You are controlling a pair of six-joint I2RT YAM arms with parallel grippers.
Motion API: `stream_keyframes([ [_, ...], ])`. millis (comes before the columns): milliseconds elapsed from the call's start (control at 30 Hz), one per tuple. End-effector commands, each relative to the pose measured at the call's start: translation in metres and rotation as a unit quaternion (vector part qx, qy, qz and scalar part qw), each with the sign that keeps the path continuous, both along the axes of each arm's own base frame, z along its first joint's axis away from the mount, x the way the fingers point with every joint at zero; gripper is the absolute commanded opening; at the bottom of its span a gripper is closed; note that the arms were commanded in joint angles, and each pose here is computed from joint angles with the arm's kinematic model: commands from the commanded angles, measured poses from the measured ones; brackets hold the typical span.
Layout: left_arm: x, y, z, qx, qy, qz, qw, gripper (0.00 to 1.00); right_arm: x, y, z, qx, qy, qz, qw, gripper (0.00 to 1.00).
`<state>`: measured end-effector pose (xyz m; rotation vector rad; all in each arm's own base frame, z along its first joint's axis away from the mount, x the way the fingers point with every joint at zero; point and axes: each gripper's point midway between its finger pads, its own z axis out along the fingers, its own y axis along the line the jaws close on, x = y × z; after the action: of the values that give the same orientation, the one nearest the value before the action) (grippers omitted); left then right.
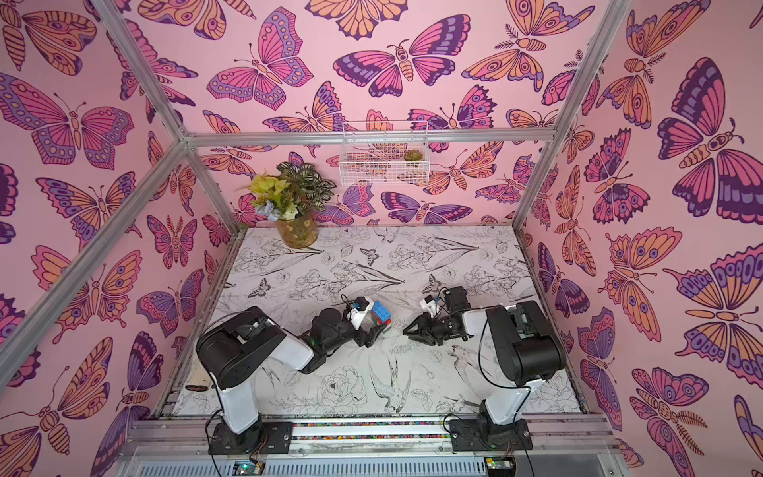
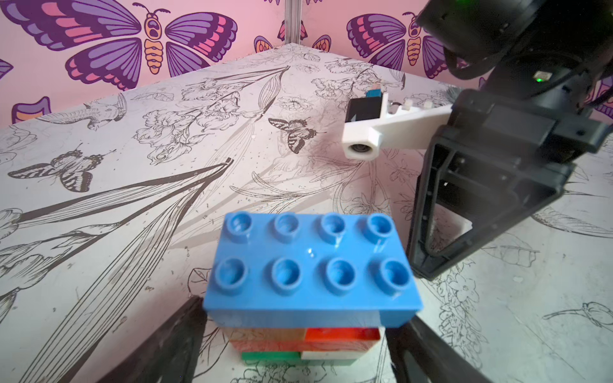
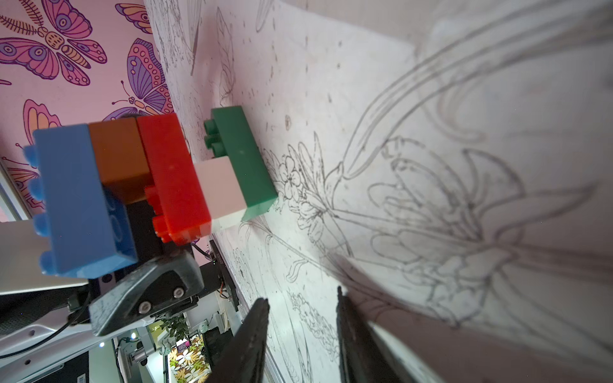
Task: Assemble the number 5 with lego
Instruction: Pick up the lego brick from the center of the board.
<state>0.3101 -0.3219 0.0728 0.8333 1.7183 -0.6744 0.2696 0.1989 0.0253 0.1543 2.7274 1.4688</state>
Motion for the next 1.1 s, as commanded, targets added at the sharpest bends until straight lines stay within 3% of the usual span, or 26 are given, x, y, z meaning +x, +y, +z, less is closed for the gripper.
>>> stream_keyframes([
  [0, 0.000, -0.002, -0.010, 0.005, 0.016, -0.010, 1.000, 0.86, 0.004, -0.001, 0.004, 0.001, -0.004, 0.003, 1.000, 0.37],
  [567, -0.003, -0.004, -0.025, 0.025, 0.040, -0.019, 0.999, 0.83, 0.006, -0.001, 0.006, 0.002, -0.005, 0.001, 1.000, 0.37],
  [1067, 0.002, -0.003, -0.027, 0.037, 0.058, -0.008, 0.998, 0.63, 0.007, -0.001, 0.007, 0.001, -0.008, -0.001, 1.000, 0.36],
])
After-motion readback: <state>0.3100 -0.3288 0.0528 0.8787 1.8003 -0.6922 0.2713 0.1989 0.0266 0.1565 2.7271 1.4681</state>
